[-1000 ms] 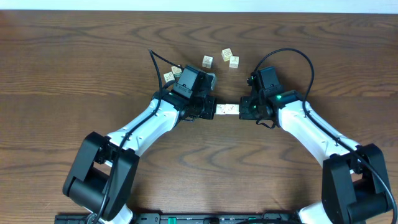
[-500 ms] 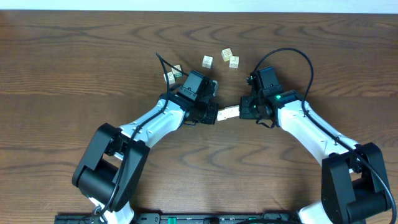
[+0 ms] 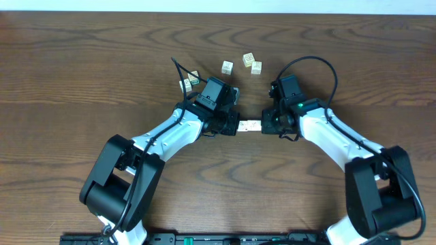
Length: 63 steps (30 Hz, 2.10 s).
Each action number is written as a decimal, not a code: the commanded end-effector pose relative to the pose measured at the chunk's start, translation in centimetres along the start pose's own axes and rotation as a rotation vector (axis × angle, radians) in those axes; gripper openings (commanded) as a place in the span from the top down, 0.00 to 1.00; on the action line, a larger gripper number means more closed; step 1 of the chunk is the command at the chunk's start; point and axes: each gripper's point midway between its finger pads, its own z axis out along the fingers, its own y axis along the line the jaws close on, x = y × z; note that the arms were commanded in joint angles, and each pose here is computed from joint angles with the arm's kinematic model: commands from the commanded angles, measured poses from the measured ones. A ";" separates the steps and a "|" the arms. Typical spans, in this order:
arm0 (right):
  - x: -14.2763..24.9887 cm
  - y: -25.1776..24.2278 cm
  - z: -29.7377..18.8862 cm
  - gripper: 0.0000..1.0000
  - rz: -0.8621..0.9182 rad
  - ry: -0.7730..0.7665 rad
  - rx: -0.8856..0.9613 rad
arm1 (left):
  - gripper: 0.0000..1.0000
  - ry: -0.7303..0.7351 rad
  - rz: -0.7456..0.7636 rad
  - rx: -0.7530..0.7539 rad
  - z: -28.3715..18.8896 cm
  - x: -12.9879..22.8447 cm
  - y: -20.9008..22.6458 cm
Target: Lift 3 blocks
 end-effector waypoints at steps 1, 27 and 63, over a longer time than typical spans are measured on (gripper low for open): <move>1.5 6.2 -0.2 0.99 -0.089 0.060 -0.210 | 0.93 0.034 0.059 0.138 0.3 0.8 -4.0; 1.7 5.3 0.1 0.98 -0.088 0.055 -0.156 | 0.92 0.075 0.033 0.065 2.5 1.9 -1.8; 2.8 -1.1 0.2 0.96 -0.077 0.070 0.172 | 0.92 0.065 0.023 -0.072 2.5 1.9 0.7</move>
